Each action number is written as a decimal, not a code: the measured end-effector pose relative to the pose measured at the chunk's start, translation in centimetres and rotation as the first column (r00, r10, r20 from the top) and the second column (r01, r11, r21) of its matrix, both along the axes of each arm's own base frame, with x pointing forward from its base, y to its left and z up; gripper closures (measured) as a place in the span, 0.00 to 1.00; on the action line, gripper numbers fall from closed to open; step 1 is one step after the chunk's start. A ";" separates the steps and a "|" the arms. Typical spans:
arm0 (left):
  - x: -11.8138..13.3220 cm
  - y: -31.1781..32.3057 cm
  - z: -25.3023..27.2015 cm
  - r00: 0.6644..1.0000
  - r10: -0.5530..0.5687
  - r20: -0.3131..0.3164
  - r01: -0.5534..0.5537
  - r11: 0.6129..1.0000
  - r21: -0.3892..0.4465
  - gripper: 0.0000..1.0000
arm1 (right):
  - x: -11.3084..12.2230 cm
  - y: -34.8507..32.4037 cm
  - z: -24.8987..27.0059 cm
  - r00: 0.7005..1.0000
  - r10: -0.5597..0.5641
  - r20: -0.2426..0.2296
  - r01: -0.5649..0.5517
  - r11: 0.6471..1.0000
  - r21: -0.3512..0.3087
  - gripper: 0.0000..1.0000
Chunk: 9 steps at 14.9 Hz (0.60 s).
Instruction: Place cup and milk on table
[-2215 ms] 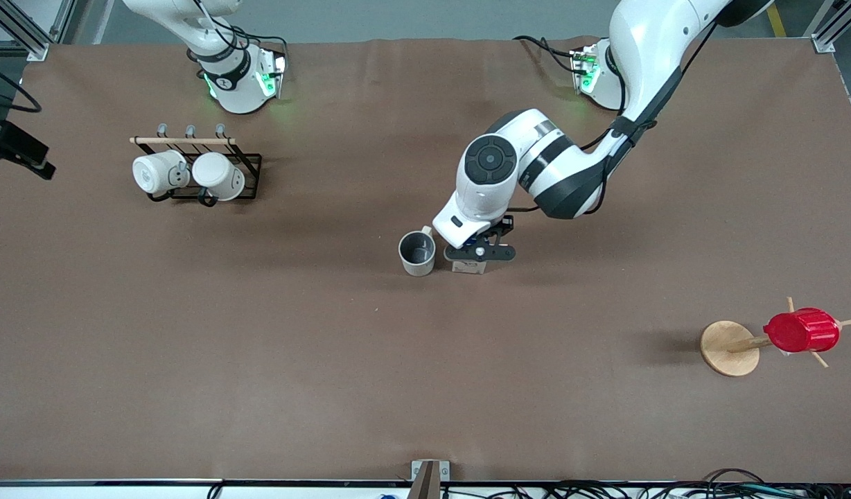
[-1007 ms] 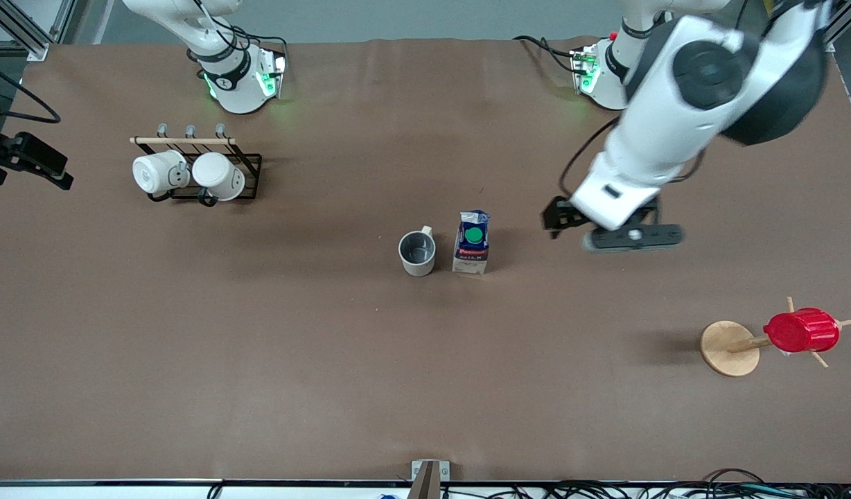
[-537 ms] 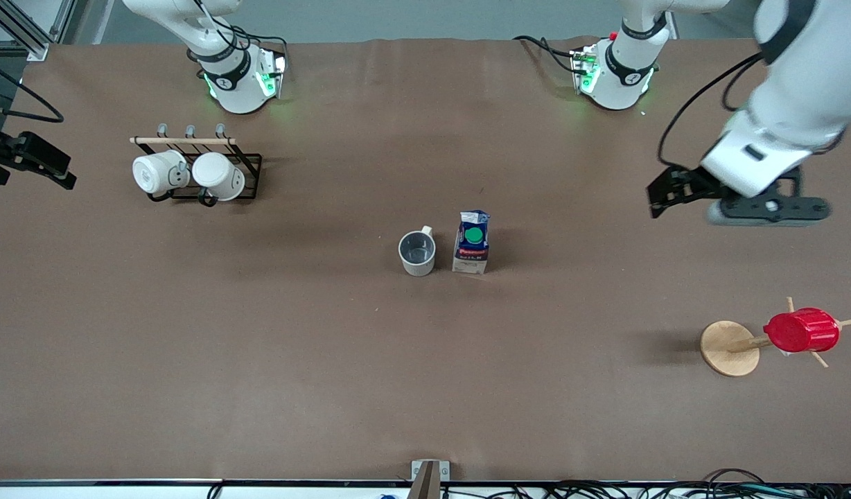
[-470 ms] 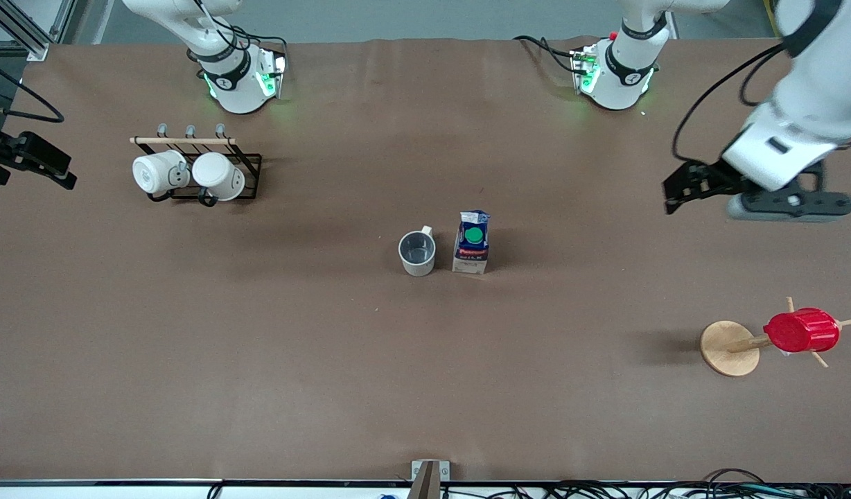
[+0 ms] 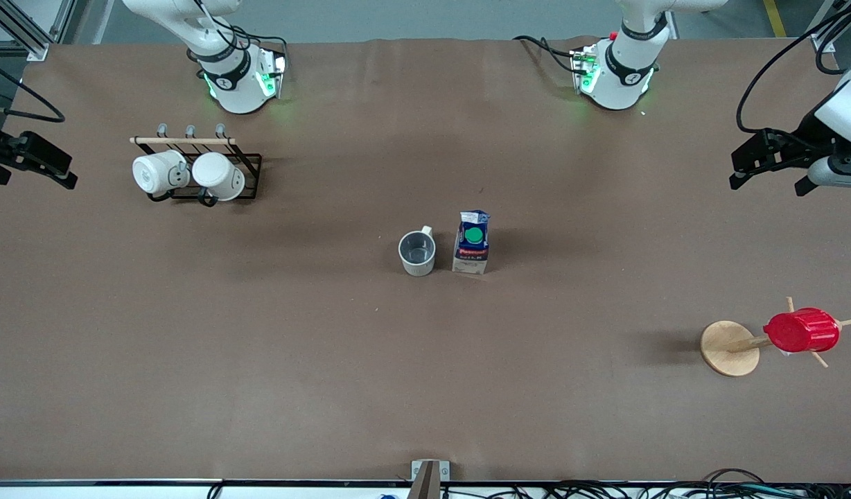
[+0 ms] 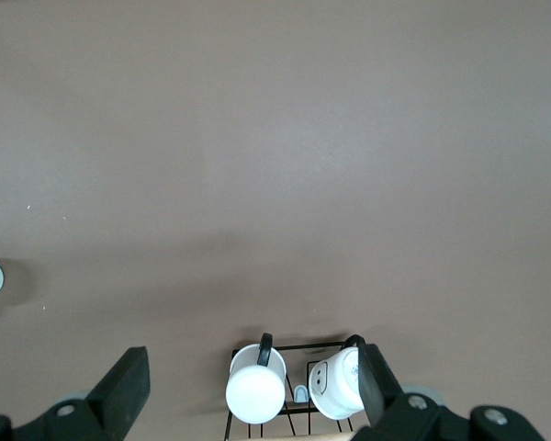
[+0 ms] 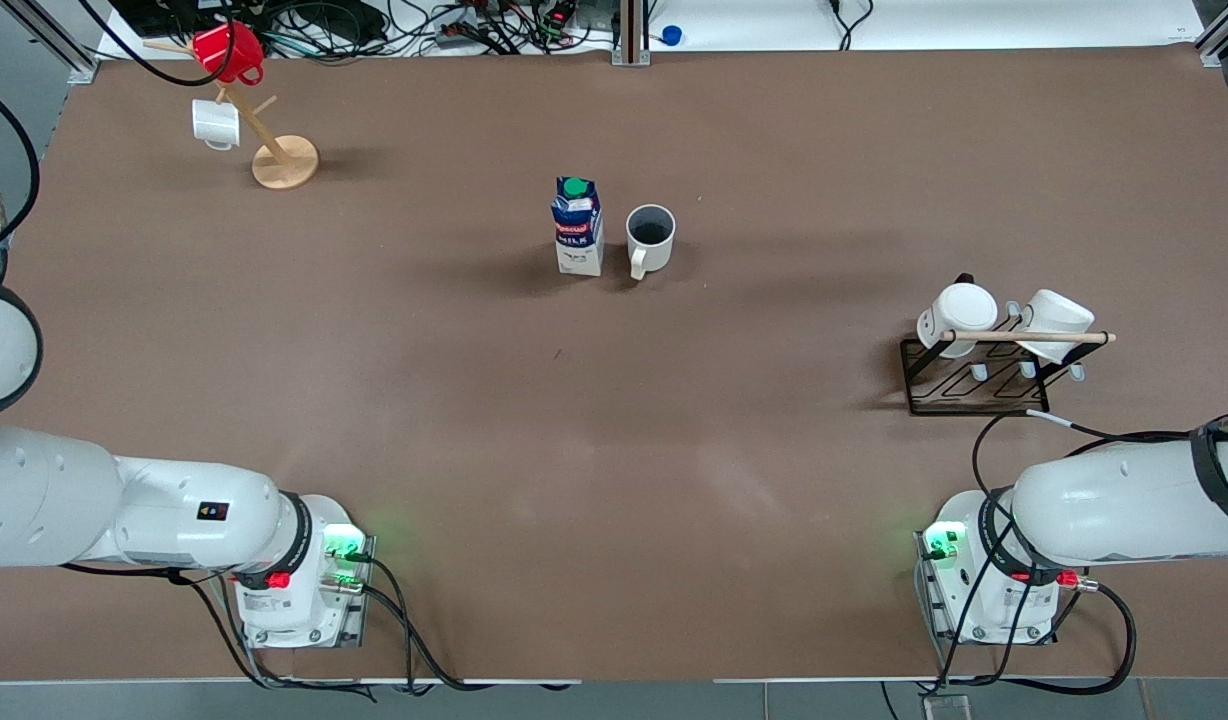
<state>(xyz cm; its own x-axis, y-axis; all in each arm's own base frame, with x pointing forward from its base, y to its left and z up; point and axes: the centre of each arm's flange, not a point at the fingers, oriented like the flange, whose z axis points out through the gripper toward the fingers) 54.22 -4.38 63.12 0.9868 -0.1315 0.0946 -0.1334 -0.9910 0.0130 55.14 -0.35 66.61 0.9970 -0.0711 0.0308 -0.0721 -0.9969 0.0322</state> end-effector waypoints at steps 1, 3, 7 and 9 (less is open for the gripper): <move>0.0 -0.1 -0.3 1.000 -0.001 -0.005 0.001 1.000 0.000 0.00 | 0.0 0.0 0.0 1.000 0.000 0.000 0.000 1.000 0.000 0.00; 0.1 -0.1 -1.0 1.000 0.000 -0.019 0.000 1.000 0.001 0.00 | 0.0 0.0 0.0 1.000 0.000 0.000 0.000 1.000 0.000 0.00; 0.0 -0.5 -3.1 0.997 0.054 -0.061 -0.054 0.999 0.003 0.00 | 0.0 0.0 0.0 1.000 0.001 -0.001 -0.001 1.000 0.000 0.00; -0.1 -0.7 -3.7 0.995 0.064 -0.072 -0.063 0.998 0.005 0.00 | 0.0 0.1 0.0 1.000 0.002 -0.001 -0.002 1.000 0.000 0.00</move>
